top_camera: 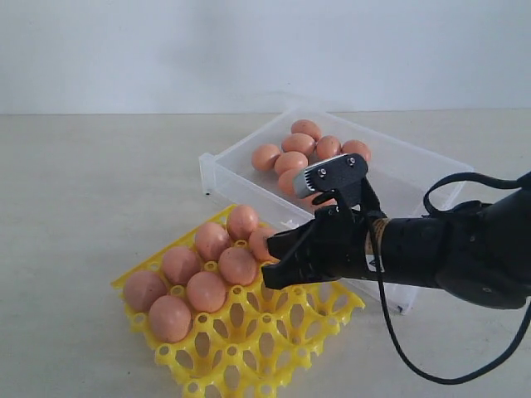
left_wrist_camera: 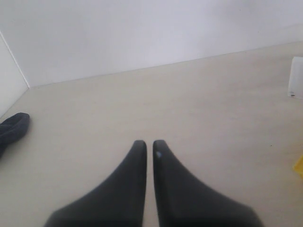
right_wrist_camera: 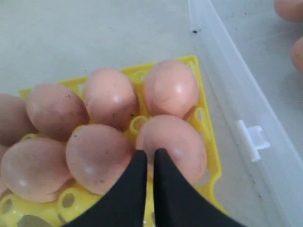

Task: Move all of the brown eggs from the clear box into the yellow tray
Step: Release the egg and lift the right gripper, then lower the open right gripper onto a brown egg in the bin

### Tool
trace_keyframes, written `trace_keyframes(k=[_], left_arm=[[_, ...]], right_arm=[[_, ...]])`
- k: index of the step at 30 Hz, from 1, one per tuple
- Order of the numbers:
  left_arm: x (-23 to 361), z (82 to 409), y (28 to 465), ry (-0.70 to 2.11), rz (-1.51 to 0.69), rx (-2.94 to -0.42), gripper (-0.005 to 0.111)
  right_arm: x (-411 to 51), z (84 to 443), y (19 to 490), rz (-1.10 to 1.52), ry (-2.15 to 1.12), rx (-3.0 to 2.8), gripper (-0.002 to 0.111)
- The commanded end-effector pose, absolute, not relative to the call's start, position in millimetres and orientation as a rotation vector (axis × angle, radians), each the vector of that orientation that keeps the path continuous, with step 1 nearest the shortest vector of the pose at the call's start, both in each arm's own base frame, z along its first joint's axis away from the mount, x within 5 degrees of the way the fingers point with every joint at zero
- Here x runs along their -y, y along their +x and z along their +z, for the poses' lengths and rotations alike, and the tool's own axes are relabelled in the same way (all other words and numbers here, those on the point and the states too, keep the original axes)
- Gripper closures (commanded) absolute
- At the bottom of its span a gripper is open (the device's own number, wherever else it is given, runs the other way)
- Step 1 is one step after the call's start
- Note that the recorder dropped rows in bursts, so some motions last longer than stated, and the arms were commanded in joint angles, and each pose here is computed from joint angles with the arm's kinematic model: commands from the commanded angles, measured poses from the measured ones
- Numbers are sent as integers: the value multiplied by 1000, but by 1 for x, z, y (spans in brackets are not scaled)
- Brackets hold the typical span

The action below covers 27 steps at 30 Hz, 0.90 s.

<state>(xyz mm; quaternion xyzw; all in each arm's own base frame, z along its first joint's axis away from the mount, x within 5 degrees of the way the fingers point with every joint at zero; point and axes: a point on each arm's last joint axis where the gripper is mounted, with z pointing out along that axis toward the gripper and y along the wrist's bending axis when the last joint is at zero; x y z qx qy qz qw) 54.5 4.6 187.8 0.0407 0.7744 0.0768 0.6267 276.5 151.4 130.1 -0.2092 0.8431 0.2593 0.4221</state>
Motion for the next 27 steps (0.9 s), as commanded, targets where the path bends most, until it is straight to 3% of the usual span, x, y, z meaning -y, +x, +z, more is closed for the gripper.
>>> trace_keyframes(k=[1,3,6,9,11,13,19,22,27], left_arm=[[-5,187,54,89,175,-1776,103],[-5,187,54,89,175,-1776,103],[-5,187,54,89,175,-1776,103],[-5,187,54,89,175,-1776,103],[-5,187,54,89,175,-1776,103],[-5,187,54,89,175,-1776,103],[-5,187,54,89,175,-1776,103],[-5,187,54,89,175,-1776,103],[-5,187,54,89,175,-1776,103]], right_arm=[[-155,137,277,708,-518,-2044,108],[-157,145,280,728,-513,-1939,108],[-150,171,295,540,-477,-1601,108],[-131,180,335,400,-94,-1810,108],[-135,179,360,261,-271,-2224,108],[-141,203,385,100,-485,-2334,108],[-144,249,410,-16,-528,-2532,108],[-140,243,411,-75,-613,-2739,108],[-143,234,413,-31,-1022,-2803,108]])
